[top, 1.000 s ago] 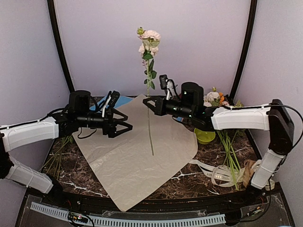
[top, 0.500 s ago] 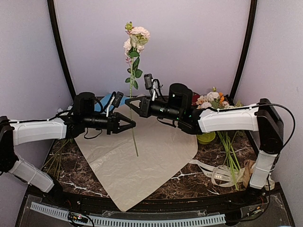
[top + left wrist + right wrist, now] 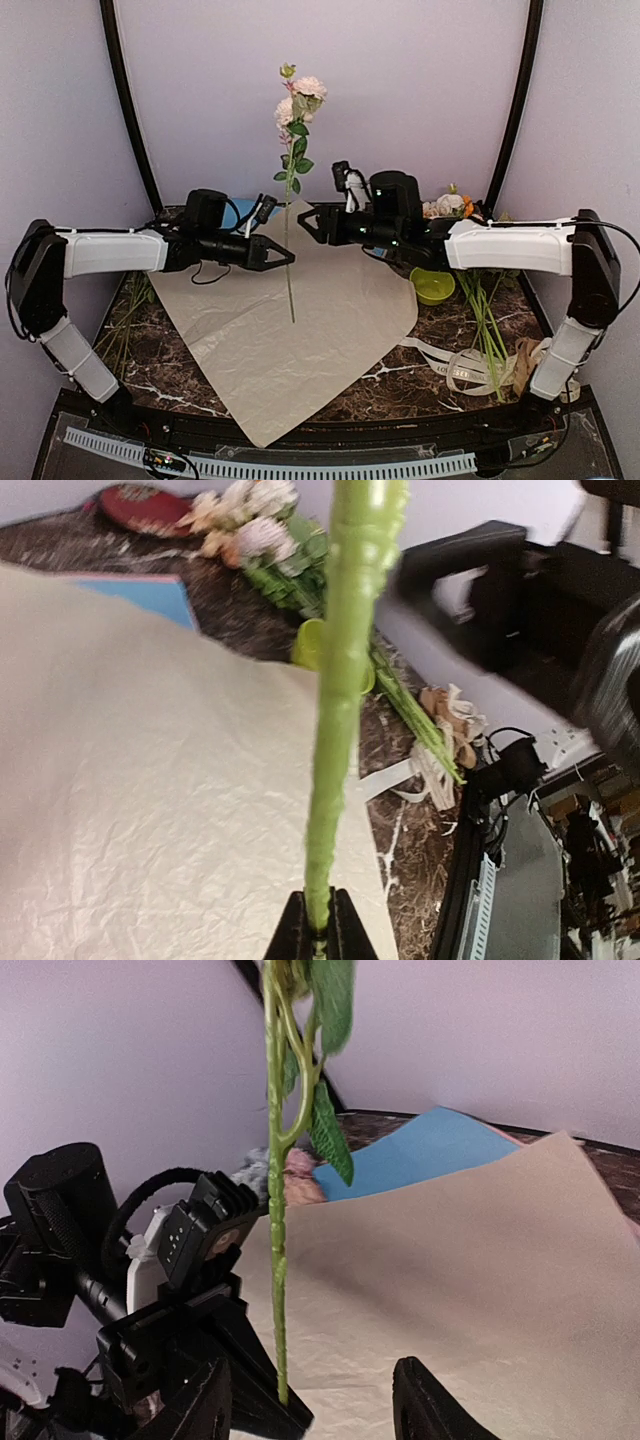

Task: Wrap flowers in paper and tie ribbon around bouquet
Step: Pass from the right arm to the left, then place the fake flower on the flattened wrapping paper.

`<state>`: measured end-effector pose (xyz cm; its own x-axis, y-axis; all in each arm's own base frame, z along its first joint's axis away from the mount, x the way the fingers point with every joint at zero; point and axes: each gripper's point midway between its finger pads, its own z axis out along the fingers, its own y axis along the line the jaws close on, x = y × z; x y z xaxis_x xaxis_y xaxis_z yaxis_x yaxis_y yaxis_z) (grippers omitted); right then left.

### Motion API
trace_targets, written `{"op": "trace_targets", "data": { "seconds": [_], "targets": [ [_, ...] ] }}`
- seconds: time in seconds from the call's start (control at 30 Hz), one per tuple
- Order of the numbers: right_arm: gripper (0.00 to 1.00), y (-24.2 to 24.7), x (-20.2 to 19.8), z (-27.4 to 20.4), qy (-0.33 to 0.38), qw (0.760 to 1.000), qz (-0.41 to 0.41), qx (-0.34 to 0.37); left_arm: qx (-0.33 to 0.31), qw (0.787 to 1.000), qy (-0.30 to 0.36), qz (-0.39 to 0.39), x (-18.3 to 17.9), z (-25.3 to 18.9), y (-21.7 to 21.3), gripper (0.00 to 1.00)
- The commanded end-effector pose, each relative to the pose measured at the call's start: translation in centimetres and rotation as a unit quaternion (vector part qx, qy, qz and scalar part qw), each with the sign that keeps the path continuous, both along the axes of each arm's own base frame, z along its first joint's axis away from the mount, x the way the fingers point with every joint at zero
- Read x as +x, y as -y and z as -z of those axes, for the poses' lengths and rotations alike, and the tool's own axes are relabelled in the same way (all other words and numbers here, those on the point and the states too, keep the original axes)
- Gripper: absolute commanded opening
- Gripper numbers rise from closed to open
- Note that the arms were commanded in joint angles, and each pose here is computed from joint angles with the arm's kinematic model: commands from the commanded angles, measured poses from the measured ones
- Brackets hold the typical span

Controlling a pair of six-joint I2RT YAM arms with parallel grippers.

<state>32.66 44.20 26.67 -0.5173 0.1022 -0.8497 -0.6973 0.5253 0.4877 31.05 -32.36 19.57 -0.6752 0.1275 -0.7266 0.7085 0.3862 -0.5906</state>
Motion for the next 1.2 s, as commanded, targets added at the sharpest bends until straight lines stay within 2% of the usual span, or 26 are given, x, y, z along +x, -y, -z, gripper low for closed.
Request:
{"op": "trace_targets", "data": {
  "seconds": [0.0, 0.1, 0.2, 0.4, 0.47, 0.57, 0.67, 0.77, 0.87, 1.0, 1.07, 1.17],
  "targets": [
    [0.56, 9.6, 4.5, 1.0, 0.000, 0.980, 0.172, -0.105, 0.089, 0.980, -0.170, -0.060, 2.3, 7.3, -2.4, 0.00],
    [0.57, 13.9, 5.0, 0.7, 0.014, 0.960, 0.230, -0.158, 0.112, 0.974, -0.190, -0.059, 3.0, 8.8, -2.4, 0.00],
    [0.61, 18.0, 4.9, 0.2, 0.025, 0.935, 0.289, -0.203, 0.124, 0.973, -0.182, -0.071, 3.3, 9.3, -2.9, 0.00],
    [0.65, 25.0, 5.0, 0.8, 0.004, 0.888, 0.371, -0.271, 0.141, 0.965, -0.205, -0.085, 3.1, 11.2, -3.7, 0.00],
    [0.65, 27.7, 5.1, 1.8, -0.020, 0.869, 0.398, -0.294, 0.149, 0.960, -0.220, -0.089, 2.9, 12.2, -4.0, 0.00],
    [0.58, 31.6, 5.1, 3.9, -0.060, 0.841, 0.429, -0.326, 0.159, 0.957, -0.224, -0.094, 3.0, 12.7, -4.3, 0.00],
    [0.49, 35.1, 4.6, 7.0, -0.104, 0.817, 0.447, -0.351, 0.174, 0.956, -0.211, -0.102, 3.4, 12.4, -4.7, 0.13],
    [0.45, 36.7, 4.4, 9.4, -0.141, 0.817, 0.443, -0.342, 0.180, 0.958, -0.194, -0.110, 3.7, 11.7, -5.0, 0.31],
    [0.44, 37.8, 4.5, 11.6, -0.172, 0.816, 0.441, -0.333, 0.188, 0.959, -0.176, -0.115, 3.9, 10.7, -5.4, 0.45],
    [0.43, 39.8, 5.0, 14.1, -0.202, 0.795, 0.462, -0.337, 0.205, 0.960, -0.138, -0.134, 4.5, 9.0, -6.2, 0.55],
    [0.47, 40.8, 5.3, 15.0, -0.210, 0.783, 0.477, -0.340, 0.212, 0.960, -0.115, -0.145, 4.8, 8.0, -6.8, 0.60],
    [0.49, 41.8, 5.9, 16.5, -0.222, 0.772, 0.487, -0.342, 0.213, 0.961, -0.091, -0.150, 4.9, 7.0, -7.2, 0.62]
  ]
}}
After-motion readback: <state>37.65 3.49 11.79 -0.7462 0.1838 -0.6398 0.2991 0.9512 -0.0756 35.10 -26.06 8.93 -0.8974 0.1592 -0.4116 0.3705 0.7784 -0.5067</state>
